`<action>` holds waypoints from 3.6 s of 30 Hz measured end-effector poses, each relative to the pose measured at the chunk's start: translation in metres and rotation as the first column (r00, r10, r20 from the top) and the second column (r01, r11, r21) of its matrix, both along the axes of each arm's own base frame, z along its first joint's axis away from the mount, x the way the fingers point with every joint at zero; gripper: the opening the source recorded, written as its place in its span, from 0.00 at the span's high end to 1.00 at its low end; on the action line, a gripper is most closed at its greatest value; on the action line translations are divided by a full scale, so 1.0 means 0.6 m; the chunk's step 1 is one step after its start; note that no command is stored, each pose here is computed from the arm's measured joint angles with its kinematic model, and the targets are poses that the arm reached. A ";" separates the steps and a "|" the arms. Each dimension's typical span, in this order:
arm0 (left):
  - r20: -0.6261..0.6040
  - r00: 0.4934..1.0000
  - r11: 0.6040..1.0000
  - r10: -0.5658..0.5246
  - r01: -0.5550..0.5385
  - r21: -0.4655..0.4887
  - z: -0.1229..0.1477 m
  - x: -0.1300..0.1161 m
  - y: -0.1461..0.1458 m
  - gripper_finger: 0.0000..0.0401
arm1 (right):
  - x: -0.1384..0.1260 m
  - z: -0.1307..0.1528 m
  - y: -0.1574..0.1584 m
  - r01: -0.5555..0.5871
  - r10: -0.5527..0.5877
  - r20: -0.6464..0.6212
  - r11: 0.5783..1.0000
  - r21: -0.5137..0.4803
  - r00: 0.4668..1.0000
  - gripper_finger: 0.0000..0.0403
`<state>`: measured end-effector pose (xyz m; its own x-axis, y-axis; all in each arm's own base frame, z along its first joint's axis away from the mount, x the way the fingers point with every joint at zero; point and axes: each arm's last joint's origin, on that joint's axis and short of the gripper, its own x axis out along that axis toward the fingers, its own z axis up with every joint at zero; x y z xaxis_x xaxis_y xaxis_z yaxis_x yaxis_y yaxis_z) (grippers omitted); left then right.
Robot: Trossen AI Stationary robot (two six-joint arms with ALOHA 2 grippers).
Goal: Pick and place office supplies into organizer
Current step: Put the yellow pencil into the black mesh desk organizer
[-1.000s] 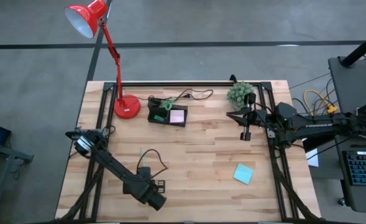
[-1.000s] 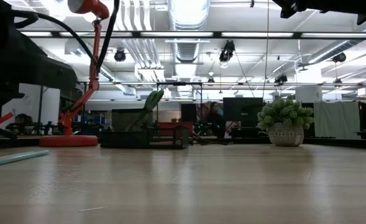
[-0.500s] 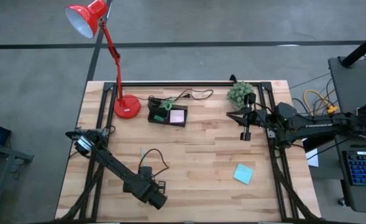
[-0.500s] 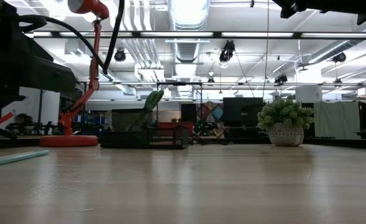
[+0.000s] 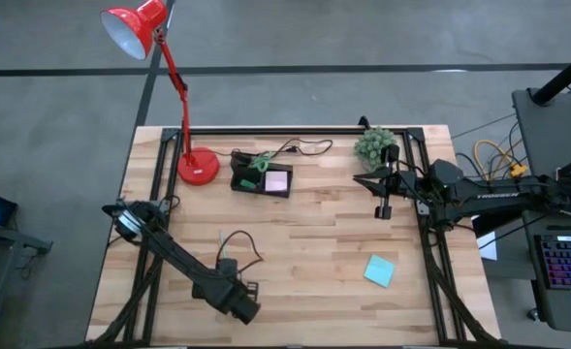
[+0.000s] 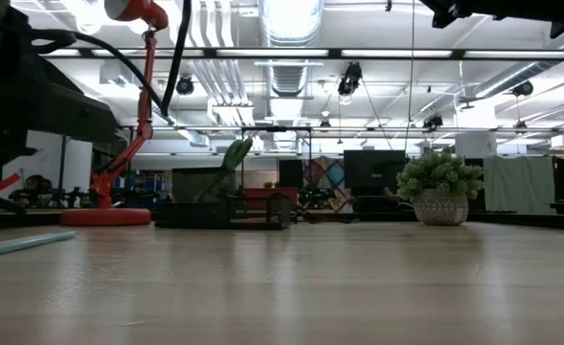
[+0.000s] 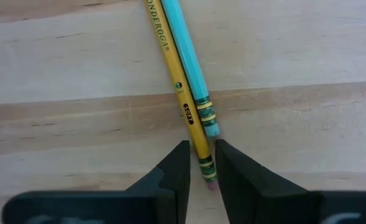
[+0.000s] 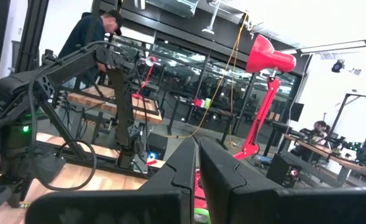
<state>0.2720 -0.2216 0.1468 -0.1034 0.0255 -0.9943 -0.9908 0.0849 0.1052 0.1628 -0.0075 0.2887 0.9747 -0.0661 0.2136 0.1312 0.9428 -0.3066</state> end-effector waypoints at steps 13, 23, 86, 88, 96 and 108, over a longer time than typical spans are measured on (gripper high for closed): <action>0.011 1.000 1.000 -0.007 0.007 -0.028 0.003 -0.005 0.001 0.99 | 0.000 0.000 0.000 0.000 0.000 0.000 1.000 0.000 1.000 0.97; -0.045 0.999 0.999 -0.030 0.029 -0.029 0.018 -0.020 0.007 0.99 | 0.000 0.000 0.000 0.000 0.000 0.000 1.000 0.000 1.000 0.97; 0.140 0.912 0.922 -0.385 0.373 0.107 0.333 -0.019 0.301 1.00 | 0.000 0.000 0.000 -0.001 0.001 0.000 1.000 0.003 1.000 0.97; 0.125 0.914 0.920 -0.386 0.373 0.118 0.331 -0.019 0.310 1.00 | 0.000 0.000 0.000 0.000 0.000 -0.001 1.000 0.003 1.000 0.97; 0.046 0.866 0.838 -0.498 0.467 0.282 0.336 -0.016 0.328 1.00 | 0.000 0.000 0.000 -0.001 0.001 0.000 1.000 0.003 1.000 0.97; -0.171 0.834 0.601 -0.525 0.505 0.619 0.339 -0.008 0.350 1.00 | 0.000 0.000 0.000 -0.001 0.001 0.000 1.000 0.003 1.000 0.97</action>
<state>0.2672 -0.0115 0.3505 0.1479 0.6687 -0.7287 -0.8068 0.5077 0.3022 0.1627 -0.0075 0.2887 0.9748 -0.0661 0.2132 0.1305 0.9438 -0.3038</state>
